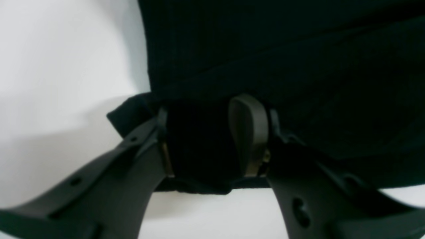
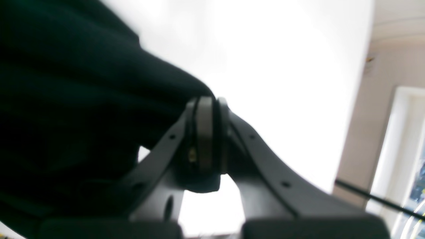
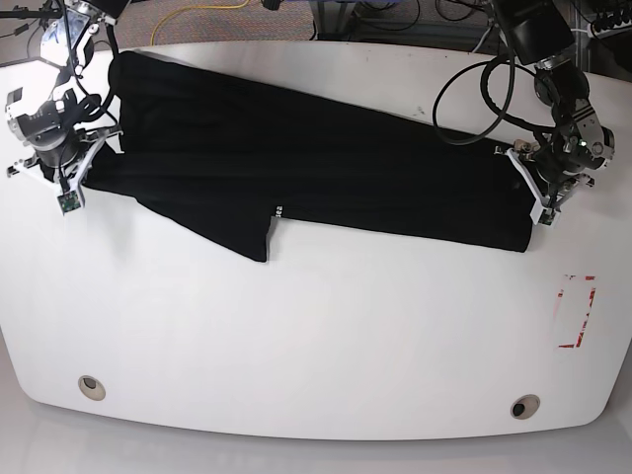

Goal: Fold the T-shirt properly
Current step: 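Pull the folded shirt with both grippers to straighten it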

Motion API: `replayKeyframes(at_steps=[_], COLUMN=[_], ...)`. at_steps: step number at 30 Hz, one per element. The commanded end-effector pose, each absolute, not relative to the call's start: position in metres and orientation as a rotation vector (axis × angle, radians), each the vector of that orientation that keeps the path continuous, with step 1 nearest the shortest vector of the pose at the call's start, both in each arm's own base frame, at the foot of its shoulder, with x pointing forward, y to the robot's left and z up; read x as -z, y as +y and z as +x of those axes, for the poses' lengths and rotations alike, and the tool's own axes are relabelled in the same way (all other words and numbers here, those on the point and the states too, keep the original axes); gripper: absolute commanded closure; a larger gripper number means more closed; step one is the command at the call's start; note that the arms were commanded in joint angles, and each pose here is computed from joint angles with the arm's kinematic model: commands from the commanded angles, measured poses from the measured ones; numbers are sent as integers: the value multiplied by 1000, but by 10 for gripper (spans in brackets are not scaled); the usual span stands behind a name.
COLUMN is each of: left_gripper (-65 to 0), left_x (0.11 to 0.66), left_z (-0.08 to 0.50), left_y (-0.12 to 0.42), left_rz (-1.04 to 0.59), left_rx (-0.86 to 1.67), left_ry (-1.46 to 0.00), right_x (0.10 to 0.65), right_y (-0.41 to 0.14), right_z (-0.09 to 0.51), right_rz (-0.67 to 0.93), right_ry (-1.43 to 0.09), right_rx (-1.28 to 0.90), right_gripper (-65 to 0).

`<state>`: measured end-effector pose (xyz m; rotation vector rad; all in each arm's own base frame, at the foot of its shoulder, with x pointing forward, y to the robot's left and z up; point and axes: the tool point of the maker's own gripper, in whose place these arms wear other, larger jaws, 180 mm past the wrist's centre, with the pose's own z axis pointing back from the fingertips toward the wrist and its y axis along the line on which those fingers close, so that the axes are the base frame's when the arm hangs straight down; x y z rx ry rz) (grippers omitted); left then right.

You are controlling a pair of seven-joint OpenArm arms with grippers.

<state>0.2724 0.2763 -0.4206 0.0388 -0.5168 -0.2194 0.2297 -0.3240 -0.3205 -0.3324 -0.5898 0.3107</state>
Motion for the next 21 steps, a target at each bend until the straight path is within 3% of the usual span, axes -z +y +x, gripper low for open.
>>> replayKeyframes(at_steps=[1,7,12,16,21], left_gripper=[-251,-251,-251,-251,-251], left_x=[435,435,434,434,433], left_z=[246,246,247,247,248], left_y=[296,296,296,296,295], left_rz=[116,117,117,118,120], left_rx=[220,222,223,224,226], left_ry=[-366,-366,-367,-368,-372], right_x=[322,342,355,361,364], right_y=[-325,-316,-312,-310,-309], right_z=[220,196,180,171,166], right_rz=[-343,-297,-274,-263,-257], right_ry=[-568,-518,-480,-453,-442], right_rx=[-306,-265,-252,-254,-257], right_gripper=[0,0,-46,-133,-377])
